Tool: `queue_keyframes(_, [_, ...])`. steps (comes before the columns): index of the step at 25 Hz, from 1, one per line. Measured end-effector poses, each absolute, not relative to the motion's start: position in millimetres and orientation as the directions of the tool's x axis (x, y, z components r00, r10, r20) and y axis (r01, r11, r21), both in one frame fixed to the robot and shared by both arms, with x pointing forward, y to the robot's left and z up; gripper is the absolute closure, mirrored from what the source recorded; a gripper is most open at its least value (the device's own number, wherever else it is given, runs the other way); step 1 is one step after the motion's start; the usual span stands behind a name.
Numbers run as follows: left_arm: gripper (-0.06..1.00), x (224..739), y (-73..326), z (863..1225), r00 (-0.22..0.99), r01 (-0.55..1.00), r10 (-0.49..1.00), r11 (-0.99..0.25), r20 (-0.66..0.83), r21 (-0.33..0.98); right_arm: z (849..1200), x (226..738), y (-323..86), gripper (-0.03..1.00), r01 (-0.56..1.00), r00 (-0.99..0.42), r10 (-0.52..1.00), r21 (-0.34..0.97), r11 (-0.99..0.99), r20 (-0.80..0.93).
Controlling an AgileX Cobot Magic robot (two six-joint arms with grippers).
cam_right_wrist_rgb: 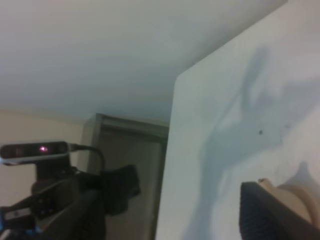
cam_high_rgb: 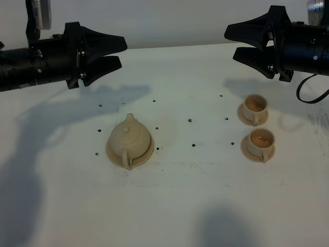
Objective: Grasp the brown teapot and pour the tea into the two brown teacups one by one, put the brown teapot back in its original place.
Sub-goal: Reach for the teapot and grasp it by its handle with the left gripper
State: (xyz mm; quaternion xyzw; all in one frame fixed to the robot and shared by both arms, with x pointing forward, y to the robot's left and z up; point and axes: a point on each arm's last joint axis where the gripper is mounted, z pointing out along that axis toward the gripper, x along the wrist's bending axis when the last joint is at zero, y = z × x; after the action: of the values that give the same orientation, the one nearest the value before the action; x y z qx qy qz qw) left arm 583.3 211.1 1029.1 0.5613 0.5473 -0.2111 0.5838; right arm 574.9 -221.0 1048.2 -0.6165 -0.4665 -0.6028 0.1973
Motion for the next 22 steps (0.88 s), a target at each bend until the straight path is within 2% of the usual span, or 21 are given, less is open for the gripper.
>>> queue_keyframes(6, [0.43, 585.9, 208.4, 1053.2, 0.548, 0.753, 0.365, 0.177, -0.753, 0.633, 1059.3, 578.2, -219.7, 0.39, 0.790, -0.288, 0.395, 0.450, -0.416, 0.872])
queue_keyframes(9, [0.45, 581.9, 209.2, 1078.1, 0.669, 0.641, 0.403, 0.111, -0.624, 0.759, 1072.1, 582.4, -218.9, 0.39, 0.774, -0.360, 0.444, 0.528, -0.349, 0.821])
queue_keyframes(11, [0.45, 578.0, 211.6, 1096.1, 0.707, 0.568, 0.460, 0.081, -0.537, 0.819, 1081.8, 585.5, -218.8, 0.40, 0.762, -0.394, 0.473, 0.568, -0.311, 0.788])
queue_keyframes(16, [0.46, 562.6, 224.0, 1125.1, 0.699, 0.430, 0.649, -0.045, -0.301, 0.902, 1095.3, 592.5, -222.3, 0.40, 0.743, -0.414, 0.580, 0.629, -0.230, 0.701])
queue_keyframes(22, [0.46, 544.4, 241.4, 1141.0, 0.593, 0.423, 0.795, -0.172, -0.129, 0.890, 1105.7, 595.5, -229.4, 0.43, 0.752, -0.394, 0.705, 0.647, -0.122, 0.591])
